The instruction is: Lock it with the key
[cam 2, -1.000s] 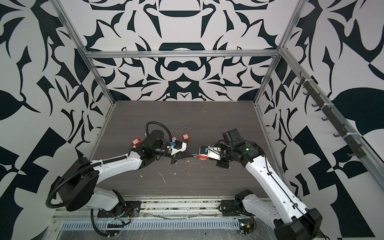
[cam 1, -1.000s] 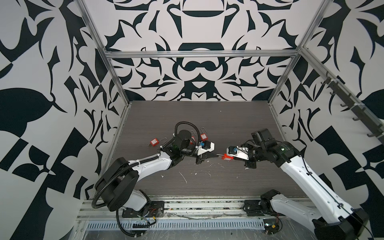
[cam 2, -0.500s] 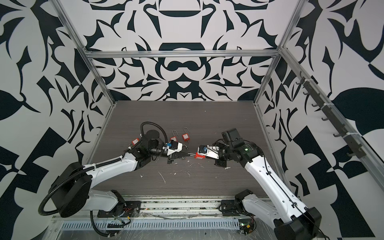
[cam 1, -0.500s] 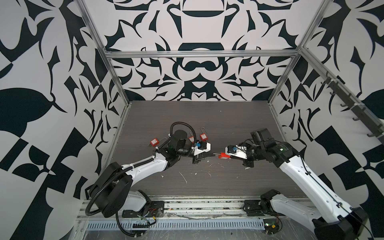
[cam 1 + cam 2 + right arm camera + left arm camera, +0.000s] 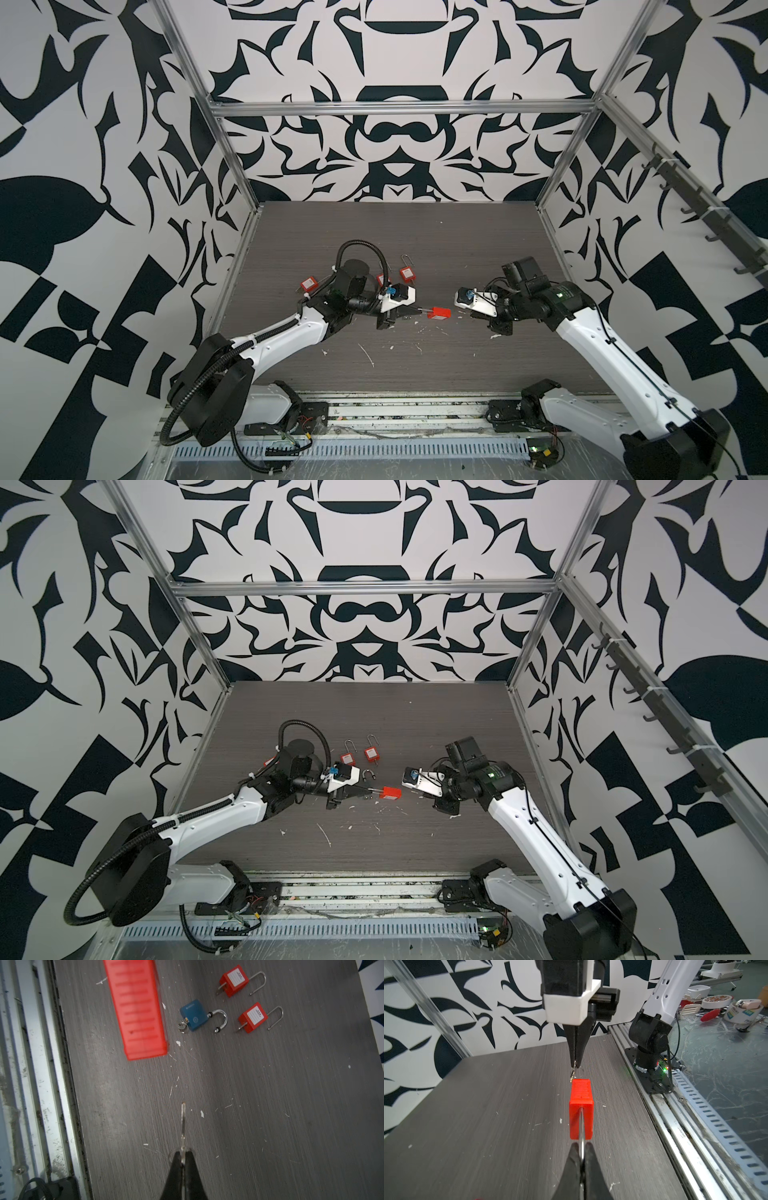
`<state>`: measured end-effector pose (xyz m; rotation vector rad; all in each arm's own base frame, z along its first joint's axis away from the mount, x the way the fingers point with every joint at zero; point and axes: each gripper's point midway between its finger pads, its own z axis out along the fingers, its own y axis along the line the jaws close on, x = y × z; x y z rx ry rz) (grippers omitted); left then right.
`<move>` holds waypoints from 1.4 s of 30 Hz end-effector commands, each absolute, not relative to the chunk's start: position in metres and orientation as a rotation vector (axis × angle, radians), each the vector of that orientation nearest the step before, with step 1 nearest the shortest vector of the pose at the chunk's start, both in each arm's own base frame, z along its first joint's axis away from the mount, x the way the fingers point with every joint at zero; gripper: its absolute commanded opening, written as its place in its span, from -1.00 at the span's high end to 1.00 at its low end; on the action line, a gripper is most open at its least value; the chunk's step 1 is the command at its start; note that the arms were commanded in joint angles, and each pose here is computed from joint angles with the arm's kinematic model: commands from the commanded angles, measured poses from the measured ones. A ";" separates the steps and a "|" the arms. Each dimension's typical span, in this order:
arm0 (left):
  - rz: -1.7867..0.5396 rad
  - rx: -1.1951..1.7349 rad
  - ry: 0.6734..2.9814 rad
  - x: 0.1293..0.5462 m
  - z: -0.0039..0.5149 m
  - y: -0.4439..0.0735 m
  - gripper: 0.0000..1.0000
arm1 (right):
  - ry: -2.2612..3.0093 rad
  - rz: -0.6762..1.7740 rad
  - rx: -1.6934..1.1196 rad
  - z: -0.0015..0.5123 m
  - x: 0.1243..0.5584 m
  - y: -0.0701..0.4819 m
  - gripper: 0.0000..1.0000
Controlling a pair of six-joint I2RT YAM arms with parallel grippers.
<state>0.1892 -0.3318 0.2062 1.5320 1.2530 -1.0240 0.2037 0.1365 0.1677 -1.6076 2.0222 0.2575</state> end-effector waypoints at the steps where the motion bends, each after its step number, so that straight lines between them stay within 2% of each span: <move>1: -1.067 1.581 1.336 0.192 0.218 -0.332 1.00 | 2.127 0.144 -1.444 0.167 0.221 0.119 1.00; 6: -1.150 1.610 1.451 0.200 0.215 -0.342 1.00 | 2.186 0.060 -1.207 0.175 0.242 0.104 1.00; 11: -1.186 1.631 1.552 0.219 0.206 -0.357 1.00 | 2.161 0.008 -1.107 0.185 0.247 0.097 1.00; 17: -1.212 1.671 1.723 0.242 0.190 -0.374 1.00 | 2.164 0.007 -1.087 0.189 0.239 0.094 1.00; 33: -1.173 1.829 2.033 0.265 0.127 -0.403 1.00 | 2.198 0.139 -1.155 0.177 0.216 0.104 1.00; 42: -1.215 1.892 2.141 0.262 0.113 -0.408 1.00 | 2.237 0.198 -1.191 0.168 0.207 0.108 1.00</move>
